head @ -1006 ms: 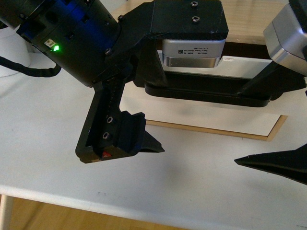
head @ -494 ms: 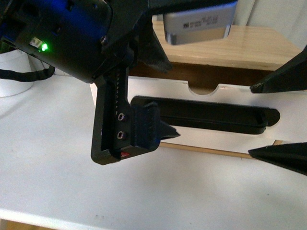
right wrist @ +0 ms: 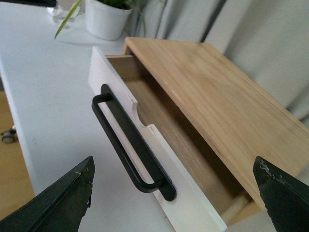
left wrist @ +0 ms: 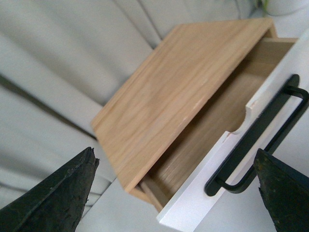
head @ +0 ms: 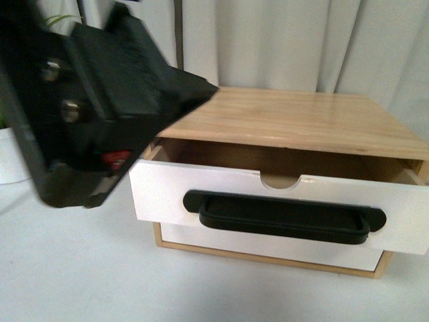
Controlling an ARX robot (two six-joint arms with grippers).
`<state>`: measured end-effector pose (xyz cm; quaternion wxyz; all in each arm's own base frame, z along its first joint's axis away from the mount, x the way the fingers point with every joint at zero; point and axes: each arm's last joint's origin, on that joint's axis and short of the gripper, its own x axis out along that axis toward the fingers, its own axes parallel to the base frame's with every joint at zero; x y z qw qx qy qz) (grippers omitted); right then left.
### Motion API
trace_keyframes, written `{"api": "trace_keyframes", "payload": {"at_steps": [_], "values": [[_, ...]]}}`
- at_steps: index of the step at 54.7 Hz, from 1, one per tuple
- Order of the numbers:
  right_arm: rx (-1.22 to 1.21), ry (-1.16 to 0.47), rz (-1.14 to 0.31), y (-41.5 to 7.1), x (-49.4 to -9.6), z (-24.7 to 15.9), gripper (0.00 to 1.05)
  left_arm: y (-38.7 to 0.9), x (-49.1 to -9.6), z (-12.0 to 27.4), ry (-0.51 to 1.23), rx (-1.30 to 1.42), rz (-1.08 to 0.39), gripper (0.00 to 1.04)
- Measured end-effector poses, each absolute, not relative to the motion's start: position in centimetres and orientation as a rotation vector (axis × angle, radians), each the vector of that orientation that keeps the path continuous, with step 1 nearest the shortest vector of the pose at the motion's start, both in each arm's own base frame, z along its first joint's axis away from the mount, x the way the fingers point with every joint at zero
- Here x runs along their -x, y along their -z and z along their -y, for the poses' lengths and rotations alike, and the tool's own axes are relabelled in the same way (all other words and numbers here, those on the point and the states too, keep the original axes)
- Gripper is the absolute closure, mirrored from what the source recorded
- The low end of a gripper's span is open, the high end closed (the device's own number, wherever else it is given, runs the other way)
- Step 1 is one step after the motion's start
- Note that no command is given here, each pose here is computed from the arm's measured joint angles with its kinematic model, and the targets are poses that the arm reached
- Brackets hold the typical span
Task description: Pull drawer
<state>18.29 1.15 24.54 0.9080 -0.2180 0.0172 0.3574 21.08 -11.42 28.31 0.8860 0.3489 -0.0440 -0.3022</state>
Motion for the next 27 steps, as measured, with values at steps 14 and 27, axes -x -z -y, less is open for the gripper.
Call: {"api": "trace_keyframes", "payload": {"at_steps": [14,27], "values": [[0.254,-0.503,-0.021,-22.5,-13.4,1.0,0.09,-23.6,-17.4,5.6,0.297,-0.457,0.018,0.06],[0.083,-0.341,-0.019,-20.2,-10.3,1.0,0.09,-18.1,-14.1,0.2,-0.083,-0.159,-0.102,0.06]]}}
